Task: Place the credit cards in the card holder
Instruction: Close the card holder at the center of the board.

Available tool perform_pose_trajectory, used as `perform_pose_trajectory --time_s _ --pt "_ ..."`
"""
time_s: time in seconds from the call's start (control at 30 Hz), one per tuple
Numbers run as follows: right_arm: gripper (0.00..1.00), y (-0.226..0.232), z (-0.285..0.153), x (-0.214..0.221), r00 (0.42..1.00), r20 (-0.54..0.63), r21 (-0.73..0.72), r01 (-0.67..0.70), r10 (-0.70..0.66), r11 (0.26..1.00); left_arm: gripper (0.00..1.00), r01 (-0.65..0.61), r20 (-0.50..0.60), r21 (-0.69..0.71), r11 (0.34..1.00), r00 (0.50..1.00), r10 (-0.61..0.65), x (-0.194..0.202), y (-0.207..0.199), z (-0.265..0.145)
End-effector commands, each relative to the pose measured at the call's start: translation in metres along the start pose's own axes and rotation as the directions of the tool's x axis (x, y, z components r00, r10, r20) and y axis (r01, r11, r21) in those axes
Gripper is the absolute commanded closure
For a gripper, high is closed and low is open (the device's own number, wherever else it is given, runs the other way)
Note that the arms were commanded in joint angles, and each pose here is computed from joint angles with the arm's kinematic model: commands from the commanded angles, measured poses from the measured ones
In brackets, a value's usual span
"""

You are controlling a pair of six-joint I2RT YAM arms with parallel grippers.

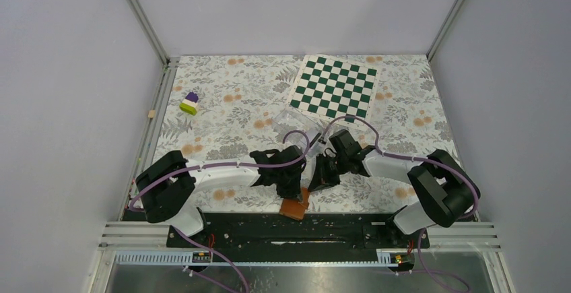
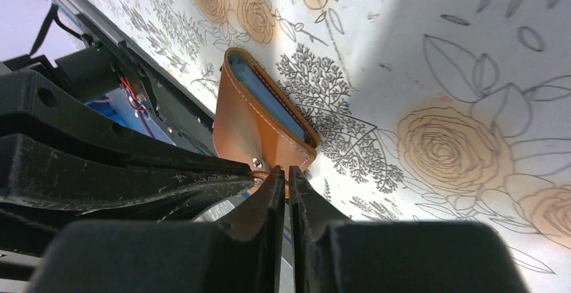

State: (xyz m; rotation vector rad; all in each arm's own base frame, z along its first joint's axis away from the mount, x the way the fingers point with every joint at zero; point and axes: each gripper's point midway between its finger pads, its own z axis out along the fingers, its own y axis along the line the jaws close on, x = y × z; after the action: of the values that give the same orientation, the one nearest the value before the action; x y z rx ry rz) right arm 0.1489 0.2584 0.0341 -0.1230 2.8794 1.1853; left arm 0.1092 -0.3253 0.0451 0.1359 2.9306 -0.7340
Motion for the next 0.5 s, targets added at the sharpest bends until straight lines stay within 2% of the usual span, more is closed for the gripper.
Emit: perform_pose_trajectory --time_s 0.0,0.2,0.37,0.47 --pt "0.89 0.022 0.006 -0.001 0.999 -0.012 -0.06 0.041 -0.042 0.997 1.0 -0.017 0.035 -0.02 1.0 0.999 0.018 -0.008 -0.001 -0.004" --pt "0.91 0.02 0.018 0.004 0.997 -0.043 -0.011 0.061 -0.061 0.998 1.0 -0.02 0.034 -0.02 1.0 0.999 0.021 -0.007 -0.001 -0.004" --pt "0.93 -0.013 0.031 0.014 0.996 -0.087 0.173 0.034 -0.019 0.984 1.0 -0.025 0.049 -0.013 1.0 0.998 0.026 -0.01 -0.002 -0.007" --pt "0.93 -0.025 0.032 0.019 0.995 -0.097 0.227 0.024 -0.002 0.973 1.0 -0.024 0.067 -0.022 0.999 0.997 0.026 -0.012 0.0 -0.011"
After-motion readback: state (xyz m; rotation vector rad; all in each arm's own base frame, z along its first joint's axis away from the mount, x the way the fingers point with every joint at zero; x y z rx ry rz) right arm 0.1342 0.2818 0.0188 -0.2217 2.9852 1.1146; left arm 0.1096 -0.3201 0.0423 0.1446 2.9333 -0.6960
